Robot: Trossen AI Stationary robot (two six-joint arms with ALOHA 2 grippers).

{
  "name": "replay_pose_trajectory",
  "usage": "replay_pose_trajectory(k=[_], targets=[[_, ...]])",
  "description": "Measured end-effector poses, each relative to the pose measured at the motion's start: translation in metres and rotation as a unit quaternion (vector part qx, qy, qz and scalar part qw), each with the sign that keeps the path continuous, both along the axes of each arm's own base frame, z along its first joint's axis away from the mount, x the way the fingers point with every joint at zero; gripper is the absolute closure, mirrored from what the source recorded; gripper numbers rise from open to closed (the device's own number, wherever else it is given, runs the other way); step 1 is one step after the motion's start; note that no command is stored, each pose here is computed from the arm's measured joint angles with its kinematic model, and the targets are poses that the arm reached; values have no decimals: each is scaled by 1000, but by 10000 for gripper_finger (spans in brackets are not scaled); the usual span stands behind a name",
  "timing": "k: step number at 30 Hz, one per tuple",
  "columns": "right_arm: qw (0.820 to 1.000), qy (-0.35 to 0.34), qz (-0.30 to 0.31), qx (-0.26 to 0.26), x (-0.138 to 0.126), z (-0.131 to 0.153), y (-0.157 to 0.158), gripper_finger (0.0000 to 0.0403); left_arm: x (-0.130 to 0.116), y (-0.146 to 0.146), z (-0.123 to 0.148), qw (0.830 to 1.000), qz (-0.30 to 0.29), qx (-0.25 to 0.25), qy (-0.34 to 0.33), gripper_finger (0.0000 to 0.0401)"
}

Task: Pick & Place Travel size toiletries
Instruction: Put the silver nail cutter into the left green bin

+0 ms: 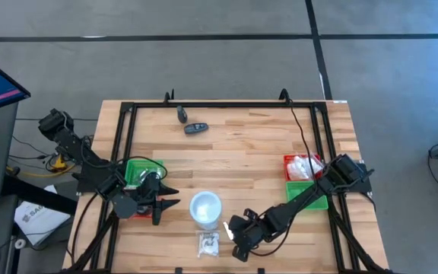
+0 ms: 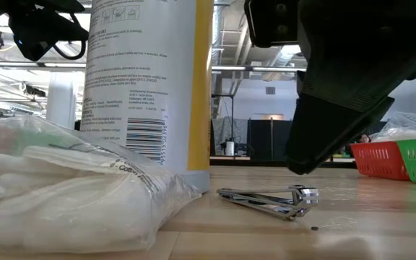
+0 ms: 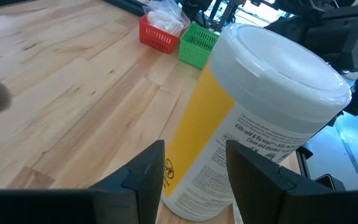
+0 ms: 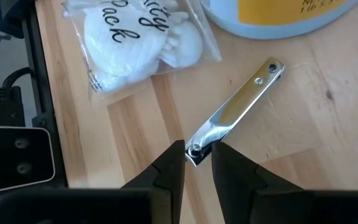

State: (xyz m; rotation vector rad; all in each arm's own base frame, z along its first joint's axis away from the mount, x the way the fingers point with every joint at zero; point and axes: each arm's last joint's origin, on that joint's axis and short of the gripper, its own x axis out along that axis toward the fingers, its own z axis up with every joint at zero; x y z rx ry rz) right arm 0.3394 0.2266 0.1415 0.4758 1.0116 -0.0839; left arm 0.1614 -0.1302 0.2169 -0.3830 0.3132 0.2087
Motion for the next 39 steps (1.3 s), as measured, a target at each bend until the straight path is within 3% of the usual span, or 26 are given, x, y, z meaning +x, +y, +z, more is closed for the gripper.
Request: replay_pose_trajectory(k=[10, 19, 23, 39], targets=[[1000, -4, 1, 3, 0, 1, 1, 323, 0, 0, 0, 1000, 0, 0, 0, 238], [1000, -16, -6, -7, 2, 1, 0, 224, 0, 0, 0, 1000, 0, 0, 0, 238], [1000, -20, -20, -11, 2, 1, -1, 198, 0, 0, 0, 1000, 0, 0, 0, 238], [998, -20, -63, -12, -4, 0, 4, 208, 0, 0, 0, 1000, 0, 0, 0, 238]])
